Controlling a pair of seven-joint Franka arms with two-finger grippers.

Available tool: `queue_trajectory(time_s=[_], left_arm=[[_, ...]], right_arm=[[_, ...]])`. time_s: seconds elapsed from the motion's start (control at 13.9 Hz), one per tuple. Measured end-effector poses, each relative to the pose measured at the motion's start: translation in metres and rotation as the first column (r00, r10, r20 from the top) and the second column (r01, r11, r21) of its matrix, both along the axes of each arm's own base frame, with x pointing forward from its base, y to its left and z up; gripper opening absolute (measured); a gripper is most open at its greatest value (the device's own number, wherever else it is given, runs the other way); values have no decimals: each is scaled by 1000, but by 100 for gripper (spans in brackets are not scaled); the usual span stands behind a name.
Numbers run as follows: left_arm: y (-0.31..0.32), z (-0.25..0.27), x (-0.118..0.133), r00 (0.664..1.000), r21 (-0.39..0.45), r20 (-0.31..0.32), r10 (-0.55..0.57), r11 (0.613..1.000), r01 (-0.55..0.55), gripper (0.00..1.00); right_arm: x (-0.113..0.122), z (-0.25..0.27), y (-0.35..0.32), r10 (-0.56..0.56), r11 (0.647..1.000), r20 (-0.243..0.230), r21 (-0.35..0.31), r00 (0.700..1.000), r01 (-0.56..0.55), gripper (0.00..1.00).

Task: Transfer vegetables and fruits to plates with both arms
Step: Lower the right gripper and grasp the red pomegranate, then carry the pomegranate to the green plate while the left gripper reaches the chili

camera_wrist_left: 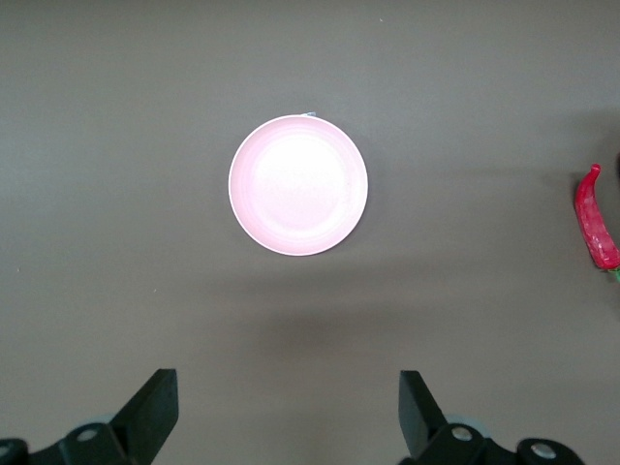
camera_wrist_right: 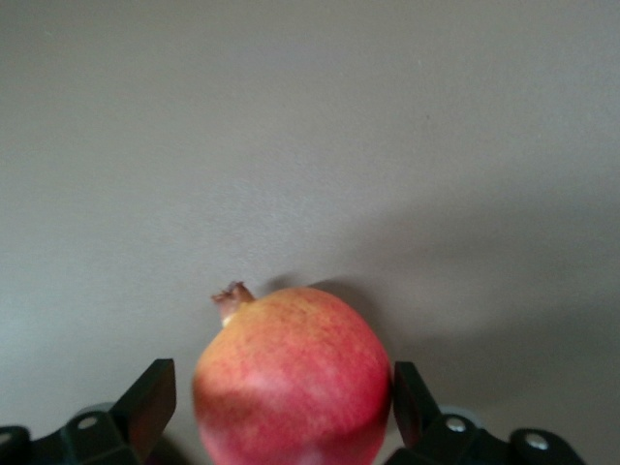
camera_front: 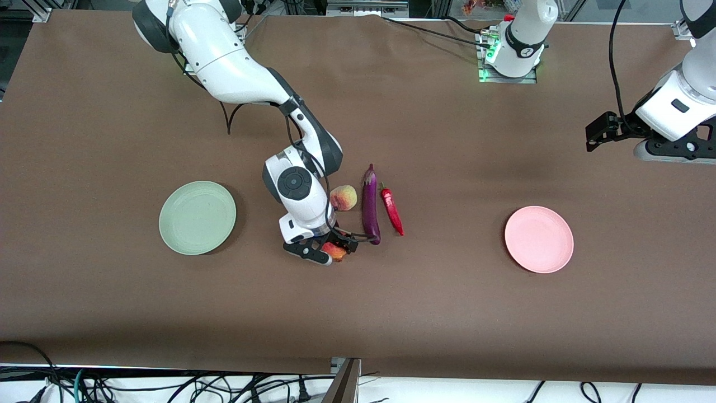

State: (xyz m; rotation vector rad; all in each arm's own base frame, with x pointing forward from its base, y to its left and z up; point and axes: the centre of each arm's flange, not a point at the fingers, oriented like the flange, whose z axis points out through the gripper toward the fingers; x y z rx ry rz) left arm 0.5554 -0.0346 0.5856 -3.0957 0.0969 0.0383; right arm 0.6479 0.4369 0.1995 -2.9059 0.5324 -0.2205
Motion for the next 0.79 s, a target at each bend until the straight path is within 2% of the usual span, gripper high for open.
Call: queue_trajectory(time_s=[0.07, 0.14, 0.36, 0.43, 0.58, 0.72, 0.79], left_arm=[[-1, -1, 0, 1000, 0, -4, -1, 1000, 1, 100], [-2, -2, 0, 1000, 0, -7, -3, 1000, 3, 100], [-9, -9, 2, 1000, 1, -23, -16, 1000, 16, 100], [-15, -14, 3, 999, 2, -35, -27, 1000, 27, 100], [-35, -41, 8, 993, 0, -102, -59, 998, 60, 100], [-66, -87, 18, 977, -49, -188, -97, 995, 89, 100], [-86, -116, 24, 968, -88, -224, -113, 992, 96, 100]], right_arm=[[0, -4, -1, 0, 1000, -4, -3, 1000, 0, 96], [0, -3, -1, 0, 1000, -1, -2, 1000, 0, 86], [9, 3, -16, 19, 999, -7, -38, 1000, -19, 86], [15, 13, -31, 63, 995, -35, -75, 997, -65, 86], [34, 53, -76, 158, 975, -99, -141, 982, -171, 86], [48, 97, -136, 218, 954, -175, -170, 960, -248, 86], [51, 112, -165, 244, 943, -197, -179, 949, -280, 86]])
